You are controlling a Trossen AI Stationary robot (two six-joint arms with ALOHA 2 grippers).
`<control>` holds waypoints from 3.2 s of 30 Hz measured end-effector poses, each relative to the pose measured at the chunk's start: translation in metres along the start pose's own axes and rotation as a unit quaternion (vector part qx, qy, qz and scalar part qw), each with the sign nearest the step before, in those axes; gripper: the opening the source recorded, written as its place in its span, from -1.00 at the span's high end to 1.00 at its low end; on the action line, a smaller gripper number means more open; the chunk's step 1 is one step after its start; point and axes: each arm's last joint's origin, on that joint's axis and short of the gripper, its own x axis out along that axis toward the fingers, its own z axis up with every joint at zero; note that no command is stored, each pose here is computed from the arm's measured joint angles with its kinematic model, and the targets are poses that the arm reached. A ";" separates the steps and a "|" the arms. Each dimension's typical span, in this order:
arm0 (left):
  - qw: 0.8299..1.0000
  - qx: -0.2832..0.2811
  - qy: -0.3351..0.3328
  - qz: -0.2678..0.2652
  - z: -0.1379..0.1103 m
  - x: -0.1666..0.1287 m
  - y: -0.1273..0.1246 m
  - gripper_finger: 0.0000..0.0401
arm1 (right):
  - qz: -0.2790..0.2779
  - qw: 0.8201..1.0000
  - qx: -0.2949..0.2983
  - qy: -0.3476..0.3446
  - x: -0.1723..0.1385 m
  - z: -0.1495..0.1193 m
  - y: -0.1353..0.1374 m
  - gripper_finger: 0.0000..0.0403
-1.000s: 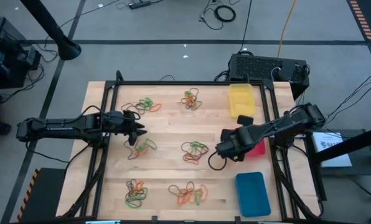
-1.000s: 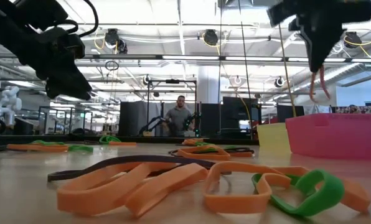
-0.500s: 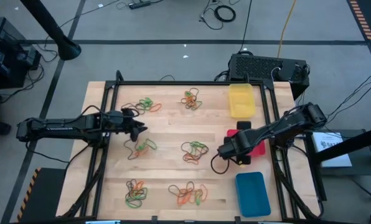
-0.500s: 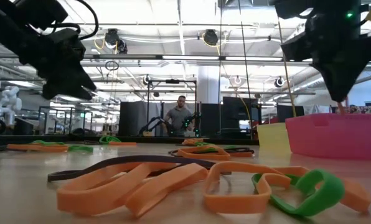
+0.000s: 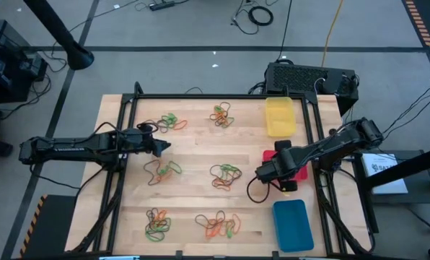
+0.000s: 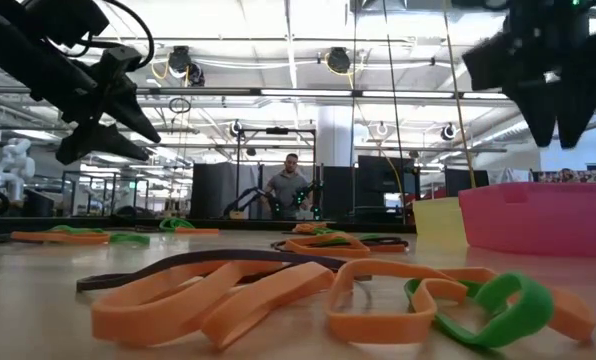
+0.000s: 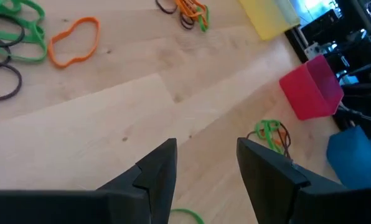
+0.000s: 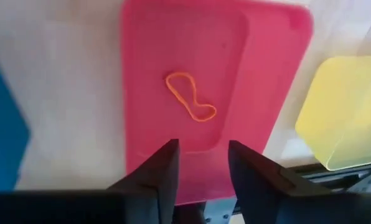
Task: Sort rubber bands into baskets
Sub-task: Put the orange rubber band into the red bin
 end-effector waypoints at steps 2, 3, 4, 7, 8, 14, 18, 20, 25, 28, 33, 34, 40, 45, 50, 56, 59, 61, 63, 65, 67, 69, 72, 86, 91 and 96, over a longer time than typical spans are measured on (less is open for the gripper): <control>1.000 0.014 -0.001 0.001 0.000 0.000 0.000 0.13 | 0.014 0.999 0.020 -0.021 -0.012 0.001 -0.001 0.30; 1.000 0.024 -0.002 0.002 0.000 0.000 0.000 0.13 | 0.021 0.999 0.032 -0.038 -0.018 0.003 -0.002 0.28; 0.999 0.037 -0.004 0.004 0.000 0.000 0.000 0.13 | 0.028 0.997 0.045 -0.060 -0.025 0.007 -0.002 0.28; 0.997 0.081 -0.005 0.006 0.000 0.000 0.000 0.13 | 0.060 0.981 0.076 -0.169 -0.045 0.025 -0.001 0.27; 0.995 0.094 -0.005 0.006 0.000 0.000 0.001 0.13 | 0.068 0.971 0.082 -0.214 -0.050 0.033 0.000 0.27; 0.989 0.146 0.001 0.008 0.000 0.000 0.001 0.13 | 0.032 0.859 0.217 -0.463 -0.078 0.079 -0.015 0.30; 0.985 0.175 0.001 0.006 0.000 0.000 0.001 0.13 | 0.031 0.792 0.368 -0.486 -0.073 0.095 -0.058 0.36; 0.983 0.184 0.005 0.002 -0.001 0.000 0.001 0.13 | 0.046 0.771 0.423 -0.475 -0.064 0.101 -0.083 0.38; 0.979 0.199 0.027 -0.023 -0.002 0.000 0.000 0.13 | 0.064 0.727 0.530 -0.433 -0.029 0.116 -0.141 0.38; 0.979 0.199 0.030 -0.026 -0.002 0.000 -0.001 0.13 | 0.080 0.716 0.543 -0.431 -0.007 0.128 -0.169 0.37; 0.982 0.189 0.017 -0.012 -0.001 0.000 0.000 0.13 | 0.104 0.719 0.564 -0.394 0.043 0.144 -0.205 0.33; 0.983 0.182 0.015 -0.009 -0.001 0.000 0.000 0.13 | 0.112 0.718 0.568 -0.385 0.052 0.145 -0.211 0.32; 0.986 0.164 0.005 0.002 -0.001 0.000 0.001 0.13 | 0.131 0.735 0.571 -0.343 0.088 0.150 -0.226 0.29; 0.989 0.146 -0.020 0.027 0.001 0.000 0.002 0.13 | 0.120 0.748 0.563 -0.332 0.101 0.152 -0.227 0.29; 0.990 0.130 -0.035 0.041 0.002 0.000 0.003 0.13 | 0.090 0.757 0.558 -0.328 0.108 0.154 -0.228 0.29; 0.990 0.130 -0.036 0.041 0.002 0.000 0.003 0.13 | 0.104 0.762 0.560 -0.309 0.121 0.153 -0.234 0.29; 0.990 0.130 -0.036 0.041 0.002 0.000 0.003 0.13 | 0.113 0.763 0.563 -0.297 0.129 0.156 -0.231 0.29; 0.990 0.130 -0.036 0.042 0.002 0.000 0.003 0.13 | 0.115 0.765 0.566 -0.286 0.136 0.158 -0.228 0.29; 0.990 0.130 -0.035 0.043 0.002 0.000 0.003 0.13 | 0.115 0.766 0.564 -0.287 0.138 0.160 -0.227 0.29; 0.990 0.130 -0.033 0.044 0.002 0.000 0.003 0.13 | 0.114 0.764 0.565 -0.290 0.138 0.160 -0.227 0.29; 0.990 0.130 -0.033 0.044 0.002 0.000 0.003 0.13 | 0.113 0.763 0.566 -0.290 0.137 0.160 -0.227 0.29; 0.990 0.130 -0.032 0.043 0.001 0.000 0.003 0.13 | 0.114 0.761 0.569 -0.290 0.137 0.160 -0.227 0.29; 0.990 0.130 -0.031 0.042 0.001 0.000 0.003 0.13 | 0.117 0.755 0.576 -0.290 0.137 0.161 -0.227 0.30; 0.990 0.131 -0.029 0.041 0.001 0.000 0.003 0.13 | 0.125 0.752 0.578 -0.291 0.135 0.160 -0.227 0.93; 0.990 0.131 -0.026 0.037 0.001 0.000 0.003 0.13 | 0.139 0.760 0.562 -0.294 0.119 0.163 -0.232 0.96; 0.990 0.135 -0.022 0.038 0.001 0.000 0.003 0.13 | 0.128 0.771 0.527 -0.334 0.080 0.172 -0.246 0.99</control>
